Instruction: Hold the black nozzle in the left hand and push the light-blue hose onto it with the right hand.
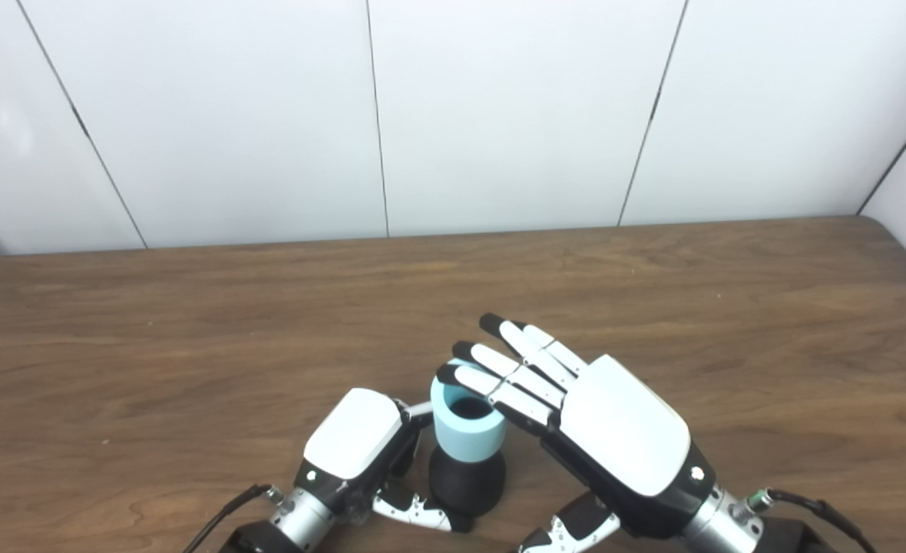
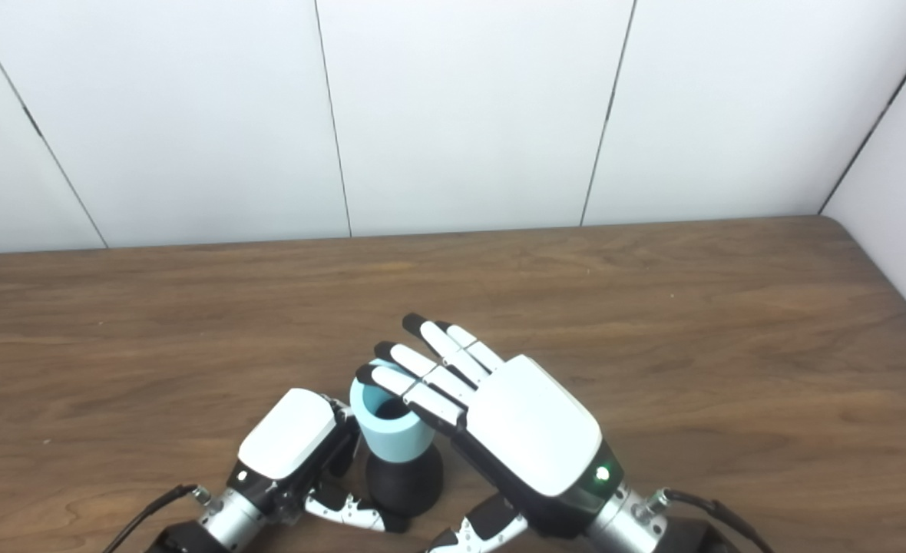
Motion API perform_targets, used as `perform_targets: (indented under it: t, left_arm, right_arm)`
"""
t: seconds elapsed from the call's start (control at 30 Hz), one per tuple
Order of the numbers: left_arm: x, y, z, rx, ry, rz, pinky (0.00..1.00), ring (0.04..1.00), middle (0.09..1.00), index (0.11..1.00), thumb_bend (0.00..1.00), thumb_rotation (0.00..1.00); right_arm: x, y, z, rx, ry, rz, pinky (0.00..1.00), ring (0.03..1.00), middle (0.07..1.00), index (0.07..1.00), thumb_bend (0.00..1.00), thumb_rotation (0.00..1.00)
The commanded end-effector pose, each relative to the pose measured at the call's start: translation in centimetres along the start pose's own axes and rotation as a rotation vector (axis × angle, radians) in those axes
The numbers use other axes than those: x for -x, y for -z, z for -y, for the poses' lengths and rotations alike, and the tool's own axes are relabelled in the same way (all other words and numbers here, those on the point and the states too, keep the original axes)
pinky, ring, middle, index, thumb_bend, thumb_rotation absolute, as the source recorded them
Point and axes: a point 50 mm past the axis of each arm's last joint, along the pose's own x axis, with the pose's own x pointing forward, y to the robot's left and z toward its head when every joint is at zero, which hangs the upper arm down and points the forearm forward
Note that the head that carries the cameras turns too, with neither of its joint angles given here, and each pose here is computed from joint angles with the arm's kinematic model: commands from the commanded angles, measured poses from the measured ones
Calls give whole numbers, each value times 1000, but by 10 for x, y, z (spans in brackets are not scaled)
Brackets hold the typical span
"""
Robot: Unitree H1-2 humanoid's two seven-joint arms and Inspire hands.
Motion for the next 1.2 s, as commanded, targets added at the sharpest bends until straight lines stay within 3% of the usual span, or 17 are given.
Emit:
perform_targets:
  t: [0.0, 0.57, 0.93, 1.17]
  left_arm:
    - [11, 2, 12, 5, 64, -17, 606, 622, 657, 656, 1000, 461]
    - [11, 2, 12, 5, 65, -18, 612, 625, 659, 655, 1000, 470]
    - [11, 2, 13, 7, 66, -20, 613, 626, 658, 655, 1000, 467]
    - [12, 3, 13, 5, 65, -18, 613, 626, 656, 655, 1000, 463]
  right_arm:
    - [2, -2, 3, 33, -17, 24, 909, 1000, 903, 857, 955, 811]
    - [2, 4, 5, 79, -76, -21, 934, 981, 873, 822, 938, 803]
    - [3, 3, -1, 80, -111, -19, 874, 974, 873, 817, 976, 769]
    - [7, 3, -8, 85, -152, -39, 972, 1000, 930, 879, 956, 779]
